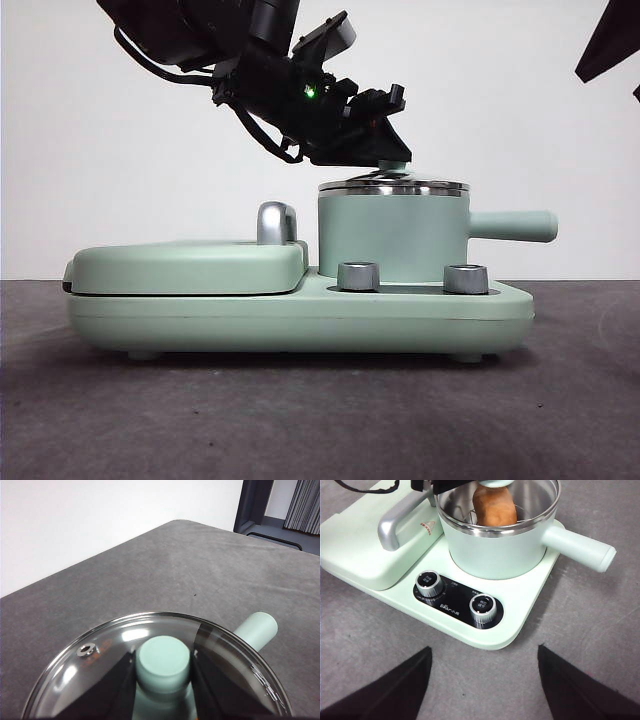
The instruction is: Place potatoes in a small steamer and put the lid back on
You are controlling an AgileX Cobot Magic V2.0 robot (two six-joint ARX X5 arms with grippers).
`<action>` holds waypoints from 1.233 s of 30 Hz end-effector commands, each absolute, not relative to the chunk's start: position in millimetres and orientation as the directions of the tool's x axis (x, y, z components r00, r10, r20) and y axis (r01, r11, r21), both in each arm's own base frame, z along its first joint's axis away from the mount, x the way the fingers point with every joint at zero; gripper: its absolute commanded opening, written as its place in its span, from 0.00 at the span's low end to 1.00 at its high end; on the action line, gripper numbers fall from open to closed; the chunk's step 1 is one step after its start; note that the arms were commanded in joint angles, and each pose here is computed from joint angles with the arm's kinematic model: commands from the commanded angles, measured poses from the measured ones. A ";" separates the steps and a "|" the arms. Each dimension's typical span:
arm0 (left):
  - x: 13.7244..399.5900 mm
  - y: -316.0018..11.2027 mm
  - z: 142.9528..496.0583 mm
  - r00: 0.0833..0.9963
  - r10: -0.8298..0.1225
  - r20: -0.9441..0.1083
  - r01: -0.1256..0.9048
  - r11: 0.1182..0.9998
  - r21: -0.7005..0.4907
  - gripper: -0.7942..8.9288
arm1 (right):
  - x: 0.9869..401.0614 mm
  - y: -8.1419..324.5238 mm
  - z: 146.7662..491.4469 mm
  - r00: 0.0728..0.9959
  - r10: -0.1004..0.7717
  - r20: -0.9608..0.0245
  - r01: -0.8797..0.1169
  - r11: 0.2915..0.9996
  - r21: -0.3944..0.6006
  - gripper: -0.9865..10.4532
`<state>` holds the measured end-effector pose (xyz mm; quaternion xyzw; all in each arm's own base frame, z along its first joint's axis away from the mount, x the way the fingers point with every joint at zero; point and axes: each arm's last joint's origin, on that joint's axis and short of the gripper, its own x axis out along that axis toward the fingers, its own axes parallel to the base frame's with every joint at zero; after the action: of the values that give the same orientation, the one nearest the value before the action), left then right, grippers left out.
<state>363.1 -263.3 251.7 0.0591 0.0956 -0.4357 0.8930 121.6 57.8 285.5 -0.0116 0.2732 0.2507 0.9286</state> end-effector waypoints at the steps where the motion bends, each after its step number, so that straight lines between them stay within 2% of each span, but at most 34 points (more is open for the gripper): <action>1: 367.9 -269.3 242.9 0.593 -0.767 -0.245 0.796 0.604 0.035 0.10 | 122.3 58.6 285.7 0.724 0.458 -0.516 -0.467 0.876 0.122 0.37; 5: 367.1 -269.7 241.4 0.588 -0.766 -0.260 0.798 0.602 0.029 0.10 | 122.2 58.6 285.6 0.723 0.458 -0.517 -0.467 0.876 0.122 0.37; 8: 366.9 -269.5 242.1 0.588 -0.766 -0.259 0.796 0.605 0.017 0.14 | 122.1 58.5 285.3 0.722 0.457 -0.520 -0.467 0.876 0.122 0.37; 14: 365.6 -265.5 250.0 0.594 -0.763 -0.253 0.786 0.618 -0.019 0.38 | 121.6 58.3 284.5 0.716 0.455 -0.529 -0.466 0.876 0.122 0.37; 25: 337.3 -236.7 300.7 0.585 -0.737 -0.338 0.769 0.636 -0.058 0.38 | 121.6 58.3 284.5 0.717 0.455 -0.528 -0.466 0.876 0.122 0.37; 31: 324.0 -200.3 330.0 0.613 -0.692 -0.382 0.645 0.717 -0.264 0.38 | 121.7 58.4 284.6 0.717 0.456 -0.527 -0.466 0.876 0.123 0.37; 37: 299.7 -164.1 340.9 0.634 -0.649 -0.422 0.591 0.758 -0.278 0.38 | 121.7 58.4 284.6 0.717 0.456 -0.527 -0.466 0.876 0.123 0.37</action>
<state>303.4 -162.9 335.8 -0.0490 0.2618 -0.3394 0.9022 120.6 57.4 283.7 -0.0132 0.2837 0.2496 0.9258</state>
